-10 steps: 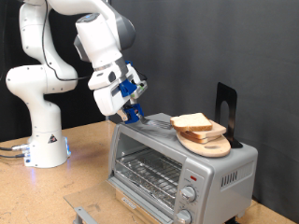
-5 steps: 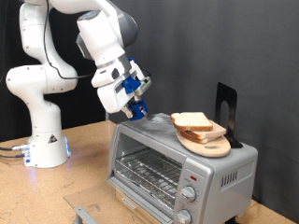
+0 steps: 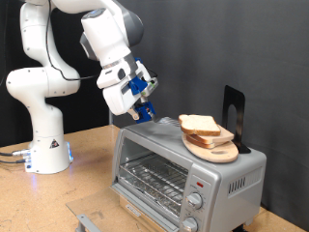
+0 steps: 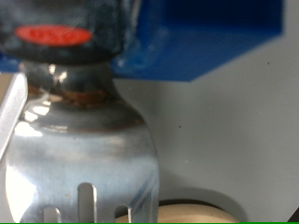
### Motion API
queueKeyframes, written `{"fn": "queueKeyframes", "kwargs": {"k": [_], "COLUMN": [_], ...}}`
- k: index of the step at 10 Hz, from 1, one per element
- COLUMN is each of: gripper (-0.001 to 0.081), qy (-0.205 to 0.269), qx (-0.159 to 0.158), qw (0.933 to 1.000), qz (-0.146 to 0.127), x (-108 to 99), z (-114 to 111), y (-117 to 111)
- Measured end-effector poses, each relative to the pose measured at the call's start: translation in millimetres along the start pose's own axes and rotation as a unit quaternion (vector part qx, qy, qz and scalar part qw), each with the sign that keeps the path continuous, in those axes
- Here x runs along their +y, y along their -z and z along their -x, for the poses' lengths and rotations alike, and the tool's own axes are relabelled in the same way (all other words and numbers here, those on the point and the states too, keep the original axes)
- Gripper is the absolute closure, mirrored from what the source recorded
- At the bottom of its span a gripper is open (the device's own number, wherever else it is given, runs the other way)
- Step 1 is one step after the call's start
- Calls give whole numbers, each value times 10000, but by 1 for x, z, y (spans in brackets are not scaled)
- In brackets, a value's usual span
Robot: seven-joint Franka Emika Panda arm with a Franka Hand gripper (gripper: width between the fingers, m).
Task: Make a piece of toast with the oven
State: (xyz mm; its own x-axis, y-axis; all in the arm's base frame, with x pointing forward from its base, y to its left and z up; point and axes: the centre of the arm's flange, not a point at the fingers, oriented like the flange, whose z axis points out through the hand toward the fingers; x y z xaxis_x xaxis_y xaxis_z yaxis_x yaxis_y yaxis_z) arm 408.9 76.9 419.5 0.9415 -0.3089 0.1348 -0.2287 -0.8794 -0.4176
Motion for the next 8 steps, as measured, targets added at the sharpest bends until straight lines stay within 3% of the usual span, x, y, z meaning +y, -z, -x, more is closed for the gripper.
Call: {"fn": "queueKeyframes", "kwargs": {"k": [8], "gripper": [308], "qy": [-35], "qx": [255], "qw": [9996], "qz": [93], "x": [-13], "z": [-9], "y": [-12]}}
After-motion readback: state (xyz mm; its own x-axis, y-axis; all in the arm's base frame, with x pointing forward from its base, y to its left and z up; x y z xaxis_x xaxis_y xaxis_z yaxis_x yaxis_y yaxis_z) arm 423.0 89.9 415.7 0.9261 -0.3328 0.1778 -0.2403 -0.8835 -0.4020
